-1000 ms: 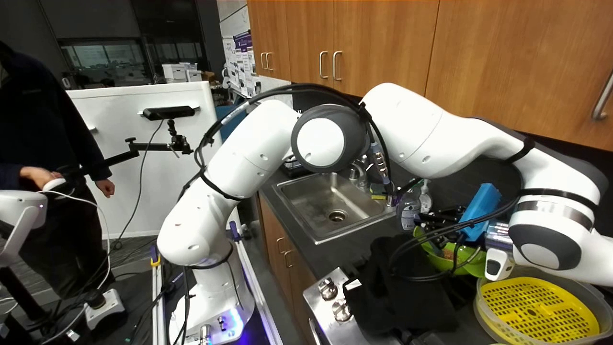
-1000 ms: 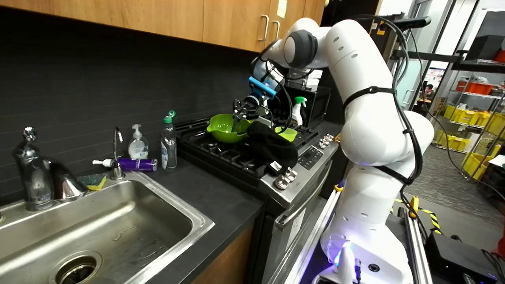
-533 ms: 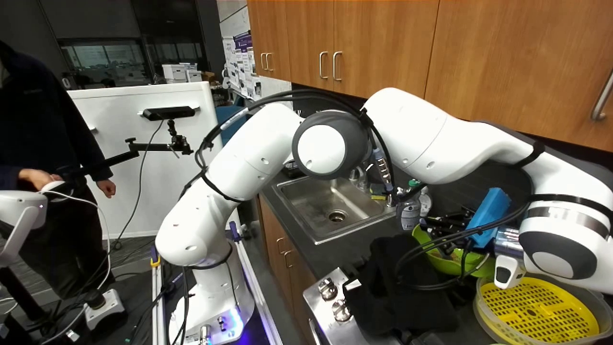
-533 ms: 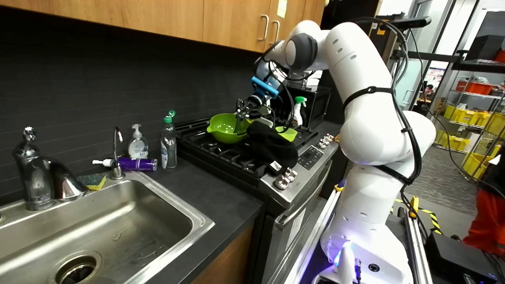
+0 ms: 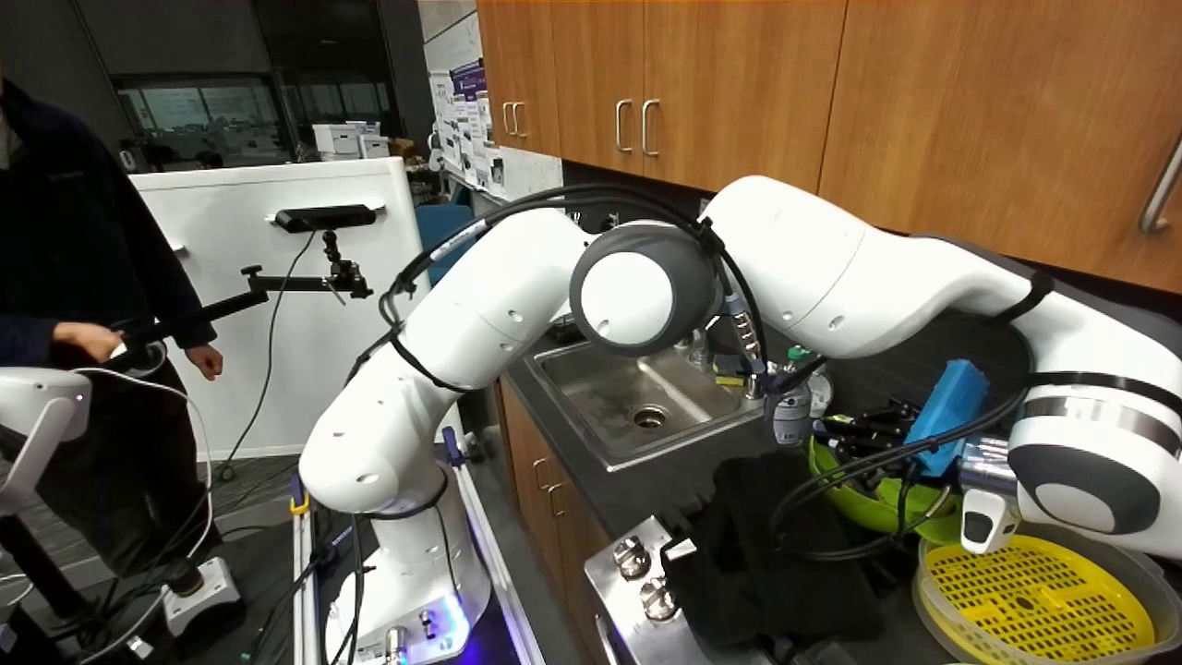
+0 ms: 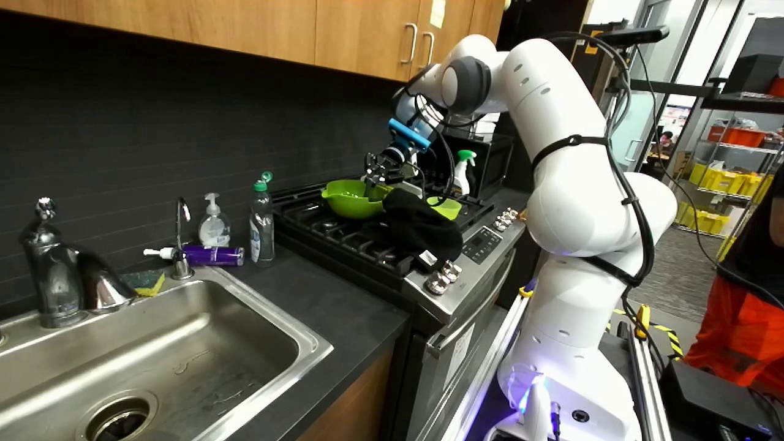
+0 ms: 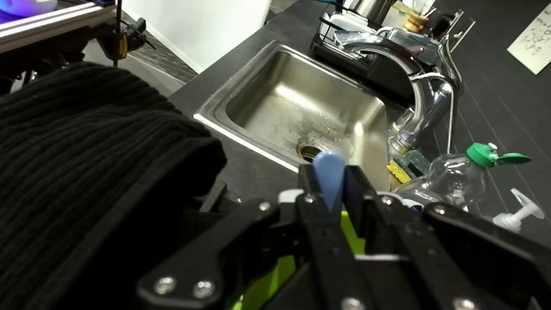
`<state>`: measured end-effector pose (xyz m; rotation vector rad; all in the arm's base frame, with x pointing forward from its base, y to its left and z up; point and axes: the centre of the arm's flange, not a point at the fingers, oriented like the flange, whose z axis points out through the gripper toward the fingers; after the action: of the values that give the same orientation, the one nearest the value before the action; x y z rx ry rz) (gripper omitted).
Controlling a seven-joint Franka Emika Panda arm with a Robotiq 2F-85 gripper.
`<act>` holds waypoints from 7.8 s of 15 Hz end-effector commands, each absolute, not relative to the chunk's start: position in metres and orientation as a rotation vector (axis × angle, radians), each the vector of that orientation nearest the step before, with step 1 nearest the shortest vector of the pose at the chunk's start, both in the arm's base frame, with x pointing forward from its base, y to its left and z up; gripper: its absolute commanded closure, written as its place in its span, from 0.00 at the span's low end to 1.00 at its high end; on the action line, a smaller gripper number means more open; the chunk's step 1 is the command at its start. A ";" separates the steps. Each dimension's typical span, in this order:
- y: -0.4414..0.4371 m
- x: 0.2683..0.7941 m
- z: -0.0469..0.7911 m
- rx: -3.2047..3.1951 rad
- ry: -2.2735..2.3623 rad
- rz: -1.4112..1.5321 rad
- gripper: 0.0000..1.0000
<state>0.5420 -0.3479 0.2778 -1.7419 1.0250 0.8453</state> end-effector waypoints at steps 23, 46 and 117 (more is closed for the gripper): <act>-0.360 0.543 0.279 -1.778 0.940 0.926 0.95; -0.324 0.590 0.289 -1.852 0.742 0.995 0.95; -0.373 0.562 0.270 -1.840 0.900 0.989 0.95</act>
<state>0.5663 -0.3619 0.2667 -1.8257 0.8635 0.9867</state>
